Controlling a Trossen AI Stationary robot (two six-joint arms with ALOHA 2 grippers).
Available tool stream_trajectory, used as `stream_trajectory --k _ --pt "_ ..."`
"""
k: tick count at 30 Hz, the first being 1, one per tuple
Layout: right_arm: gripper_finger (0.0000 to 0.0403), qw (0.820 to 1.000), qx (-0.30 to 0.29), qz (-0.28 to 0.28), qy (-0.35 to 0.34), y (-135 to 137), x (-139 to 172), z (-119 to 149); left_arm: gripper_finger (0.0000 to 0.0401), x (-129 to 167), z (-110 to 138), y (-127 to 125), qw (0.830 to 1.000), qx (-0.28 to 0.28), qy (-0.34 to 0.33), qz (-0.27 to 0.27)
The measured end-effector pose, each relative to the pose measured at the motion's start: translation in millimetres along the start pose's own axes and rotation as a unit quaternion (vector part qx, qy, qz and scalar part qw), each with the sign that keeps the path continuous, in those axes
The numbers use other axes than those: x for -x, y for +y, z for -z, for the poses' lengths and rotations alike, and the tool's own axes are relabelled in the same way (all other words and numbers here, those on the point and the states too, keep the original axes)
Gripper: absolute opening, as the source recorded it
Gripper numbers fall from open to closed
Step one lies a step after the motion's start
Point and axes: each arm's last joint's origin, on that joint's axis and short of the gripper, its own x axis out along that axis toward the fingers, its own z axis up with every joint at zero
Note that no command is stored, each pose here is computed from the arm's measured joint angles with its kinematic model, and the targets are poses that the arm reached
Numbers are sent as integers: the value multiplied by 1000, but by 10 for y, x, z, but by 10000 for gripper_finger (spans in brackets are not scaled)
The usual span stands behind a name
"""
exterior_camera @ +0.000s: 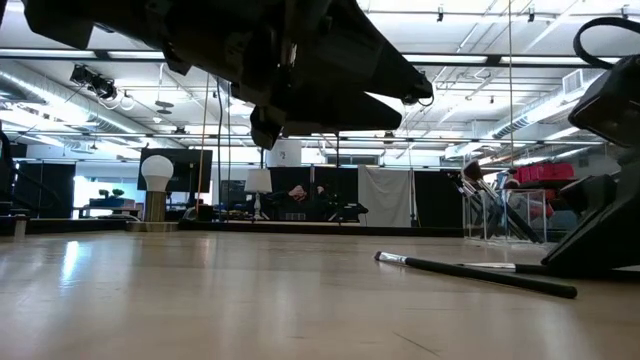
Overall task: Sort items
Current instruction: Put the silver eyeshadow brush into the transparent organizer
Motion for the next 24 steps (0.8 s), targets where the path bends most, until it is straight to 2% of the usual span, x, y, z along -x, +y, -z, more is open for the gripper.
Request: stream_trajectory --k 8,13,15,19,24 --pt "5 999 22 -2 -24 22 98 -91 177 11 3 -17 1000 -12 -1 3" --pt "5 997 18 -1 -71 92 181 -152 177 18 3 -28 1000 -19 -3 5" --pt "5 995 19 -19 -100 161 221 -192 177 13 -4 -39 1000 -21 -12 10" --pt "5 982 30 -67 -175 311 319 -347 177 28 -40 -87 998 -43 -31 33" --pt "6 951 53 -136 -272 432 468 -576 177 85 -99 -199 990 -90 -66 88"
